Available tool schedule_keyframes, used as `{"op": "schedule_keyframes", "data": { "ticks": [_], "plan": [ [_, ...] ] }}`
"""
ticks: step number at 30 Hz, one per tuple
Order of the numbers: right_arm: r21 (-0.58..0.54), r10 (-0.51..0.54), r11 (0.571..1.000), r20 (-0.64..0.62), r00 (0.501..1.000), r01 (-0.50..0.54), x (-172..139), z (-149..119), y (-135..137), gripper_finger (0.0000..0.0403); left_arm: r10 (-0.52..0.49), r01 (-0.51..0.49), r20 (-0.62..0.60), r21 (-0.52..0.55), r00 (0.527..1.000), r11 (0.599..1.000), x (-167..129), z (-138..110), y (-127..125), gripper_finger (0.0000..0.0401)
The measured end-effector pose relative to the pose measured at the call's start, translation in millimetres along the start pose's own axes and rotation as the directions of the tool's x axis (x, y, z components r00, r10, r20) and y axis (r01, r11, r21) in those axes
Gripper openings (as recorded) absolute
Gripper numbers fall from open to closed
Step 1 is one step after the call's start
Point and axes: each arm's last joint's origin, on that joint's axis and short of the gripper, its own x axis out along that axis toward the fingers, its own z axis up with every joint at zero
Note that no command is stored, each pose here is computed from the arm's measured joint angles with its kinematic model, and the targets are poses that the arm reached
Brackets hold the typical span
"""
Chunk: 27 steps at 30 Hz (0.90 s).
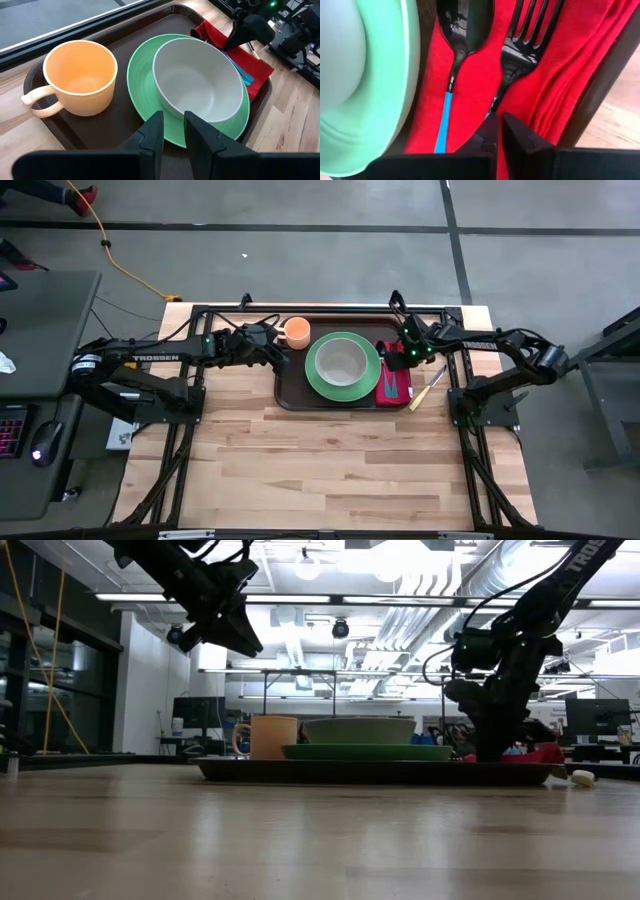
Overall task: Set up tray
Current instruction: Adjust the blue fork on top of the red table napkin on the brown tray
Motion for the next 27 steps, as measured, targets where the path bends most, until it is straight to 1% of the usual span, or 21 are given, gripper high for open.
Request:
{"op": "schedule_keyframes", "data": {
  "ticks": [14,22,27],
  "plan": [
    [0.002,0.016,1.0,0.015,1.0,-0.016,0.1,1.7,1.2,0.0,0.002,-0.002,0.001,0.003,1.0,1.0,0.0,0.0,0.0,0.0106],
    [0.002,-0.008,1.0,0.011,1.0,0.008,0.1,0.7,-0.1,0.0,0.001,-0.001,0.001,0.003,1.0,1.0,0.0,0.0,0.0,0.0106],
    [0.001,0.001,1.0,0.02,1.0,-0.001,0.3,1.4,1.2,0.0,0.001,-0.001,0.0,0.003,1.0,1.0,0.0,0.0,0.0,0.0106]
  ]
}}
